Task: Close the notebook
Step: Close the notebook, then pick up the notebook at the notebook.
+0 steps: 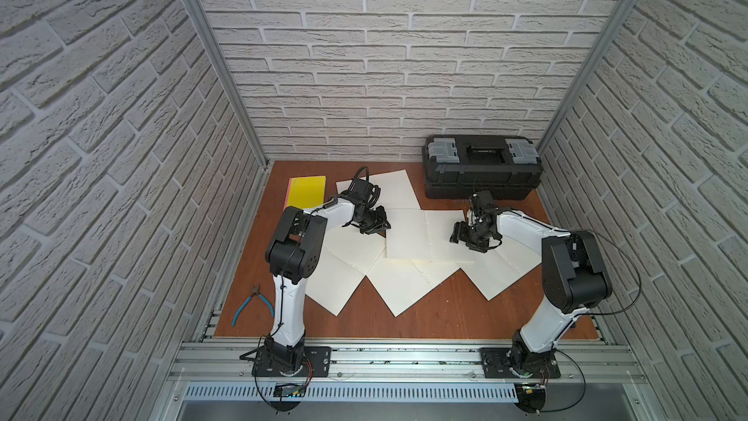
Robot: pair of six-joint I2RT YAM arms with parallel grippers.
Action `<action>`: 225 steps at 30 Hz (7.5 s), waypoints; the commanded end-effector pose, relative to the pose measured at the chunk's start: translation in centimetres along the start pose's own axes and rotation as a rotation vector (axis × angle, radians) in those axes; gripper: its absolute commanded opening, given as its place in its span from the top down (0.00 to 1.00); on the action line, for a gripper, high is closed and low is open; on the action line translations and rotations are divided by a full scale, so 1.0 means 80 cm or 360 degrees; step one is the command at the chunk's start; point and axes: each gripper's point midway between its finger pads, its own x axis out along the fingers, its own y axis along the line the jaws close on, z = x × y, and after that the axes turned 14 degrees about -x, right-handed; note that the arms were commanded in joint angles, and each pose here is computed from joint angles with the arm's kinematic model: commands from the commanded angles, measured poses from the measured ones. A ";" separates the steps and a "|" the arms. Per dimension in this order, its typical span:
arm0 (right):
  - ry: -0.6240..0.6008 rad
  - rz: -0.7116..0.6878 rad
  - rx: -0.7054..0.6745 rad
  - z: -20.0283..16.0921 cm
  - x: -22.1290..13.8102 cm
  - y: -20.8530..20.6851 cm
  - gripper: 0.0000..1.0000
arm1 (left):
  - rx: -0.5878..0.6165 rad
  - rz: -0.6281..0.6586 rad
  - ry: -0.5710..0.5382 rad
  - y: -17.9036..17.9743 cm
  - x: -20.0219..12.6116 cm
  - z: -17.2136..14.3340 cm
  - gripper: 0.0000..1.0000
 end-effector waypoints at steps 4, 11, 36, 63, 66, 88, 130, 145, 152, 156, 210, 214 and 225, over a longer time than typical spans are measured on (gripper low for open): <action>-0.0057 0.0031 -0.0012 0.005 -0.012 0.003 0.26 | 0.0022 -0.0070 -0.0055 -0.014 -0.021 0.008 0.87; -0.0085 0.0045 -0.0016 0.010 -0.020 0.006 0.26 | 0.0012 -0.0087 -0.0069 -0.013 -0.031 0.011 0.97; -0.0121 0.0180 -0.0087 0.019 -0.023 0.043 0.26 | 0.0003 0.0088 -0.0110 0.057 -0.141 -0.021 1.00; -0.0045 0.0375 -0.0144 0.007 0.024 0.112 0.27 | 0.0180 -0.0125 -0.0136 -0.038 -0.154 -0.016 0.73; -0.0043 0.0391 -0.0142 0.007 0.025 0.116 0.26 | 0.0209 -0.0165 -0.0140 -0.052 -0.152 -0.020 0.72; -0.0350 0.0308 -0.0138 0.042 -0.068 0.097 0.22 | 0.0523 -0.0400 -0.0344 -0.134 -0.084 -0.052 0.62; -0.0163 0.0365 -0.0224 0.013 -0.003 0.124 0.33 | 0.0515 0.0166 -0.0168 -0.040 0.018 -0.078 0.59; -0.0096 0.0364 -0.0243 0.006 0.022 0.134 0.44 | 0.0484 0.0245 -0.0076 -0.018 0.037 -0.084 0.60; -0.0072 0.0353 -0.0244 0.003 0.031 0.134 0.48 | 0.0509 0.0258 -0.0147 -0.024 0.012 -0.077 0.56; -0.0065 0.0348 -0.0252 0.002 0.033 0.134 0.51 | 0.0486 0.0275 -0.0183 -0.016 -0.003 -0.070 0.54; -0.0006 0.0387 -0.0272 -0.011 0.050 0.149 0.63 | 0.0369 -0.0103 -0.0198 -0.039 -0.004 -0.042 0.59; -0.0008 0.0396 -0.0285 -0.011 0.051 0.154 0.63 | 0.0374 -0.0135 -0.0231 -0.047 -0.017 -0.040 0.62; -0.0019 0.0412 -0.0308 -0.009 0.048 0.165 0.63 | 0.0363 -0.0148 -0.0259 -0.049 -0.035 -0.040 0.77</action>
